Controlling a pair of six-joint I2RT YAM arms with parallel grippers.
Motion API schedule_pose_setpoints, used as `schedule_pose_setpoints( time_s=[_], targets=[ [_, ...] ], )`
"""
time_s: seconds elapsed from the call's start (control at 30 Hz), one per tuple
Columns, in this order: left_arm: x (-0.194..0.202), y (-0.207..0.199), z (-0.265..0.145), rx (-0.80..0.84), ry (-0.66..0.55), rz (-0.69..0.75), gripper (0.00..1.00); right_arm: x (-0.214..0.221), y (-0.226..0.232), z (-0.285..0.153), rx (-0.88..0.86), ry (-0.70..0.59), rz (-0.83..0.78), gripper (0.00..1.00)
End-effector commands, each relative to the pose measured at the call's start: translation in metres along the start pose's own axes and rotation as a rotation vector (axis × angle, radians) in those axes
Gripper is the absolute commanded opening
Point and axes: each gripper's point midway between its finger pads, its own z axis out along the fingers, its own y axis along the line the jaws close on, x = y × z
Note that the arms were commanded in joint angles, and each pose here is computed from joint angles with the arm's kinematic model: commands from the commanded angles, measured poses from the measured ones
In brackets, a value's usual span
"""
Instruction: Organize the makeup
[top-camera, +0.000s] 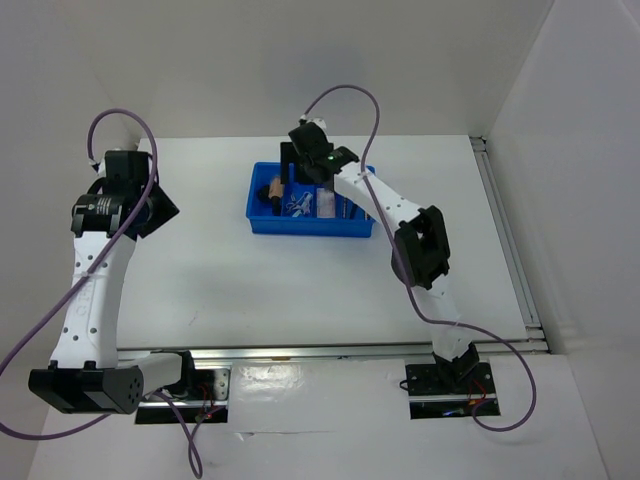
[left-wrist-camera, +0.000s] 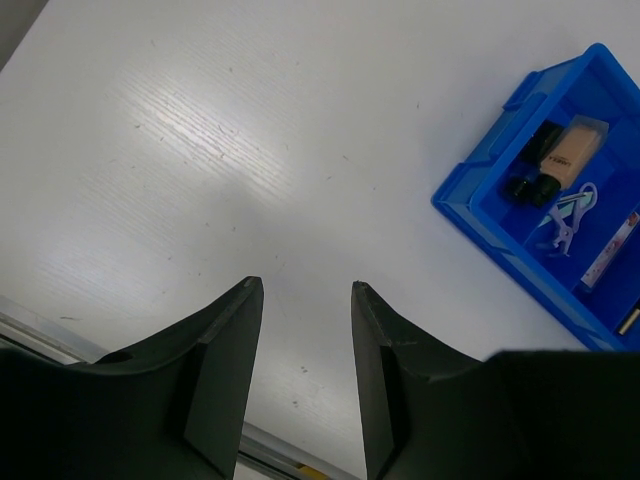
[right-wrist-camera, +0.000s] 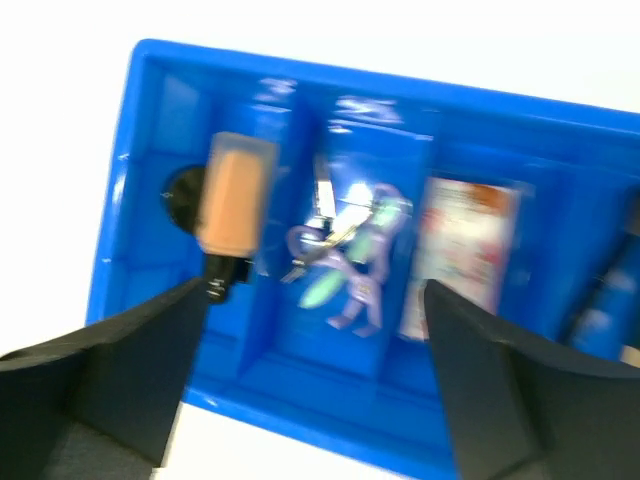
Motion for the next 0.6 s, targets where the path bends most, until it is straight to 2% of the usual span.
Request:
schedule_pose_setpoints(
  time_s=[0.0,0.13,0.17,0.23,0.27,0.37,0.5,0.57],
  targets=[
    [-0.006,0.000,-0.008,0.029,-0.037,-0.004,0.54,-0.068,-0.026,-0.077,0.104,-0.189,0.012,0.99],
    [0.001,-0.008,-0.004,0.074,-0.008,0.018,0.53,-0.074,-0.124,-0.127,0.274,-0.161,0.095,0.99],
    [0.004,-0.008,-0.003,0.078,0.005,0.020,0.53,-0.050,-0.152,-0.134,0.337,-0.082,0.107,0.99],
    [0.006,-0.014,-0.001,0.100,0.019,0.021,0.53,-0.045,-0.192,-0.172,0.415,-0.076,0.183,0.99],
    [0.009,-0.017,0.000,0.119,0.032,0.021,0.53,-0.017,-0.233,-0.181,0.505,0.008,0.250,0.99],
    [0.014,-0.023,0.003,0.155,0.051,0.033,0.53,0.020,-0.283,-0.225,0.568,0.067,0.401,0.99],
    [0.028,-0.018,0.016,0.149,0.079,0.068,0.54,0.071,-0.301,-0.247,0.556,0.150,0.501,0.99],
    [0.036,-0.014,0.027,0.134,0.085,0.081,0.56,0.082,-0.301,-0.251,0.529,0.159,0.532,0.99]
  ],
)
